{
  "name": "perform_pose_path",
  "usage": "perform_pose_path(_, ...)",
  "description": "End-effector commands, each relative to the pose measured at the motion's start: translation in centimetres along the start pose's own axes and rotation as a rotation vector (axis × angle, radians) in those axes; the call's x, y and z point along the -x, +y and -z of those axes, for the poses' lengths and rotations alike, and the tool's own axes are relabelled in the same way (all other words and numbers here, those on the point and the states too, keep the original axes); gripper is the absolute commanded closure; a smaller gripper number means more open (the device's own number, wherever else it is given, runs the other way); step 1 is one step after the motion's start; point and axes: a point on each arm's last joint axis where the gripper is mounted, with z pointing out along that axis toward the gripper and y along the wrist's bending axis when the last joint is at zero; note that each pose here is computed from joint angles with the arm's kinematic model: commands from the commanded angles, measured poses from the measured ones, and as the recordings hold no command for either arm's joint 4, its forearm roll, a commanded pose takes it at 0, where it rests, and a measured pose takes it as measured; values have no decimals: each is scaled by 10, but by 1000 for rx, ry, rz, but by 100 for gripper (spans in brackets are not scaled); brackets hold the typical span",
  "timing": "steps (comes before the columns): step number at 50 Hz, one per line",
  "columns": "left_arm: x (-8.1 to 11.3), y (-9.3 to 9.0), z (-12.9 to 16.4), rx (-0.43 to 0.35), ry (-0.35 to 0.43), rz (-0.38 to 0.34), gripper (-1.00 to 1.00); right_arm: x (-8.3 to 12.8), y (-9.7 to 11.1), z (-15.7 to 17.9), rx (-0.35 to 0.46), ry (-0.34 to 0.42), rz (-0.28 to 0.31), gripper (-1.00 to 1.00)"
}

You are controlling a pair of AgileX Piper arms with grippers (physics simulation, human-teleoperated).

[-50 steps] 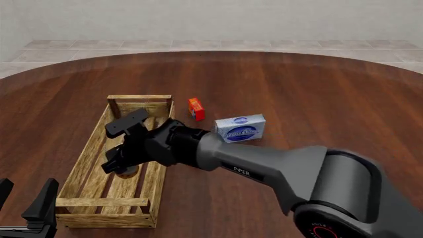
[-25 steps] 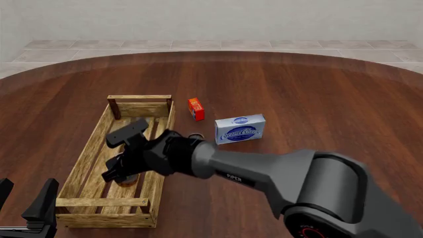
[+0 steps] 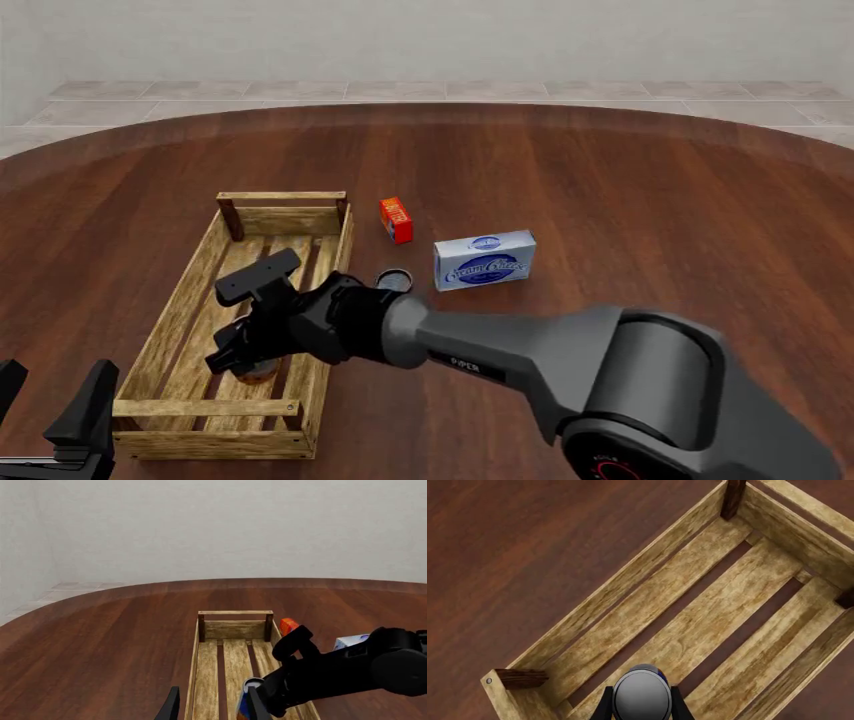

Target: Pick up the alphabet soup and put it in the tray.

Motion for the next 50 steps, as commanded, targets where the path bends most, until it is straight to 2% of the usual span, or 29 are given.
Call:
perform_pose_path(1, 0, 0, 0, 0, 0, 0, -100, -12, 1, -13, 5, 18, -46, 100)
perform_pose_path(12, 0, 0, 0, 0, 0, 0, -100, -11, 0, -14, 3, 23, -45, 100)
perform_pose_path(13, 0, 0, 0, 0, 0, 0, -100, -11, 0, -13, 3, 23, -43, -100)
perform_pose_path(50, 0, 0, 0, 0, 0, 0, -100, 21, 13, 31, 27, -46, 16, -100)
